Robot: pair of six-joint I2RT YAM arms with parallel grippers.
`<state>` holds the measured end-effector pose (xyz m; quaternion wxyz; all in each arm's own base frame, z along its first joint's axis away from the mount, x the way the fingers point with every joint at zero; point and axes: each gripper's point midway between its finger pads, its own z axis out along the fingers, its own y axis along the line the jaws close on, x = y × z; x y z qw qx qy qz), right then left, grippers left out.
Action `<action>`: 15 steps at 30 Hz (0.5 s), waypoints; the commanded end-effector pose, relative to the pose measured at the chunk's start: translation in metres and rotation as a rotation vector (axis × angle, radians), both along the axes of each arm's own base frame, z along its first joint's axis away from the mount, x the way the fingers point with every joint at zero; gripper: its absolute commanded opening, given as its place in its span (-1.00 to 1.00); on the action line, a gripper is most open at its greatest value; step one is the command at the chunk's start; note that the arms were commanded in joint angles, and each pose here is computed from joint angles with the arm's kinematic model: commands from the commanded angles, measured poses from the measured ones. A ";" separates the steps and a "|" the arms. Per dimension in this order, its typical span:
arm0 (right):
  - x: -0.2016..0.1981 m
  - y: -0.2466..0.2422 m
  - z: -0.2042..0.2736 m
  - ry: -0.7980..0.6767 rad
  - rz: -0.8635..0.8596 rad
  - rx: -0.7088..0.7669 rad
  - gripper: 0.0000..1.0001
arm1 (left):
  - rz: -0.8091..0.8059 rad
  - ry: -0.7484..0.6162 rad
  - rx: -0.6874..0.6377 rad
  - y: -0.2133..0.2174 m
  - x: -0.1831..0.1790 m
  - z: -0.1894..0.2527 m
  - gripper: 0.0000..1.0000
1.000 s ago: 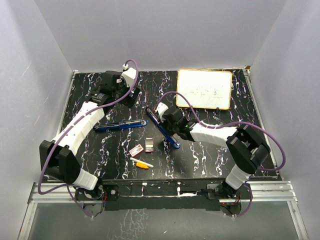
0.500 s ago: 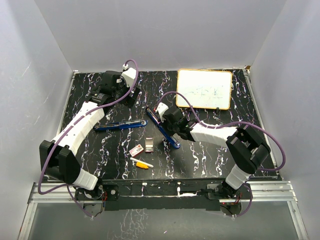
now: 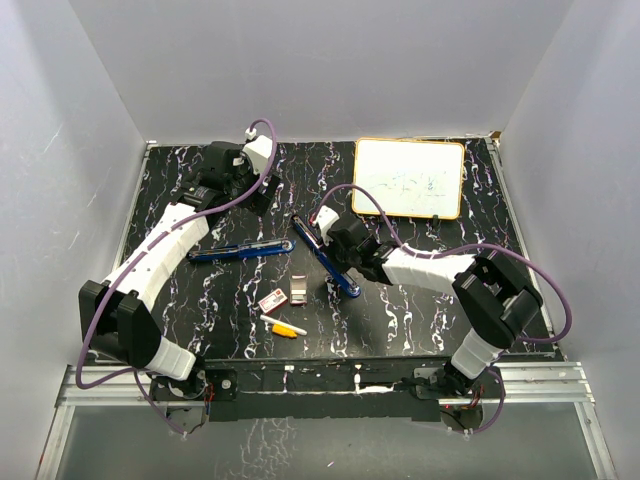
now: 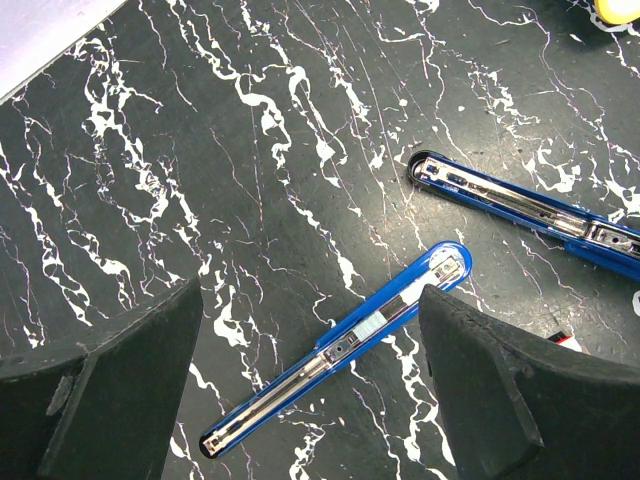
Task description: Load the staples into the stapler
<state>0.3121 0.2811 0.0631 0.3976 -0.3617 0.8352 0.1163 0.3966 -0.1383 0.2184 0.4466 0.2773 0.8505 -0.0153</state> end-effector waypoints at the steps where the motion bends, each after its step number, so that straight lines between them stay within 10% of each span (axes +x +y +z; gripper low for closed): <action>1: 0.006 0.002 0.019 -0.048 0.001 0.046 -0.84 | -0.007 -0.036 -0.013 0.002 -0.004 0.015 0.75; 15: 0.005 -0.003 0.021 -0.055 -0.010 0.060 -0.80 | -0.008 -0.037 -0.015 0.002 -0.005 0.016 0.75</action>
